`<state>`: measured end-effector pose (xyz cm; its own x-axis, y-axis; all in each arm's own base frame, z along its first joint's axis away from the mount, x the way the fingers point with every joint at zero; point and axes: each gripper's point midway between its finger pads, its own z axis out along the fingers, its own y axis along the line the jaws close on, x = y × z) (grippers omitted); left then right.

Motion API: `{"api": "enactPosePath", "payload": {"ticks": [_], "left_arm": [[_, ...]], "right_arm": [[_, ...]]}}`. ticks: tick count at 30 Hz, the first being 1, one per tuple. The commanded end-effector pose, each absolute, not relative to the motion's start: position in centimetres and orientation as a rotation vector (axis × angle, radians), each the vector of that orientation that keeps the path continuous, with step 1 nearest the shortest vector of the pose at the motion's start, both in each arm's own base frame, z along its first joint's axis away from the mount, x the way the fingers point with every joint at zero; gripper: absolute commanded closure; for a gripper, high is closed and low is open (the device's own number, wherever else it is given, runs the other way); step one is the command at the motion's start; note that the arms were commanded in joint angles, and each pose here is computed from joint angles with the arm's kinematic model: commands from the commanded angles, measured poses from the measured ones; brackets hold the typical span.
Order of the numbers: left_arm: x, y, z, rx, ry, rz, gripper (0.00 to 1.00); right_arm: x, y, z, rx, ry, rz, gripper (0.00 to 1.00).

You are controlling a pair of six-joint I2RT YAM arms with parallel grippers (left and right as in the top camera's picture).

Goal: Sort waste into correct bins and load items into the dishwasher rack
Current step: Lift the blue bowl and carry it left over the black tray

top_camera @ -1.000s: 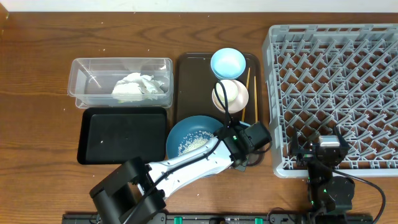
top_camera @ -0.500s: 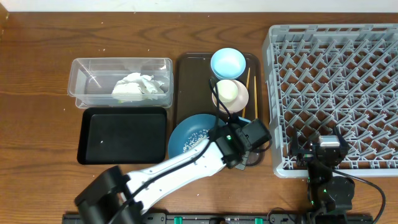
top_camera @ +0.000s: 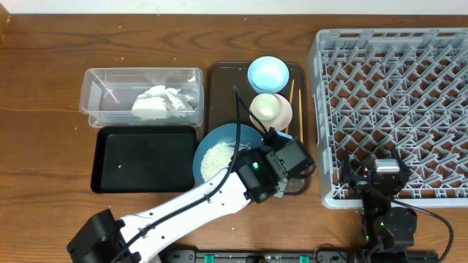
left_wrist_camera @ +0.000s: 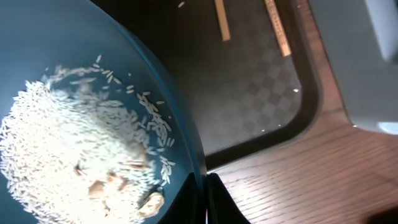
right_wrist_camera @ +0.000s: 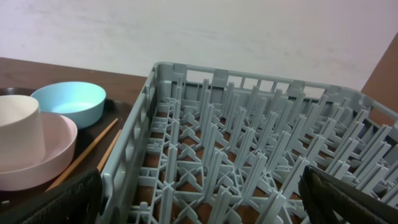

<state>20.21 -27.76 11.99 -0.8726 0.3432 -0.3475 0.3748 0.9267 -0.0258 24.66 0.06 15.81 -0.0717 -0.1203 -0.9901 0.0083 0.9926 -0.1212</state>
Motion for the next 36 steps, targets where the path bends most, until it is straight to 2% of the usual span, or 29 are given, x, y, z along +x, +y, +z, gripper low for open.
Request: {"api": "enactPosePath", "payload": {"ticks": [1, 10, 22, 36], "left_arm": [[21.4, -27.1, 14.2, 0.534, 2.671, -0.089, 0.94], [23.1, -23.8, 16.3, 0.444, 2.65, -0.032, 0.94], [25.0, -16.4, 22.5, 0.173, 2.55, -0.107, 0.94], [26.6, -12.2, 22.5, 0.054, 2.642, -0.339, 0.94]], "right_arm": [[24.6, -0.2, 15.7, -0.078, 1.645, -0.12, 0.01], [24.6, -0.2, 15.7, -0.078, 1.645, -0.12, 0.01], [24.6, -0.2, 15.7, -0.078, 1.645, -0.12, 0.01], [24.6, -0.2, 15.7, -0.078, 1.645, -0.12, 0.01]]}}
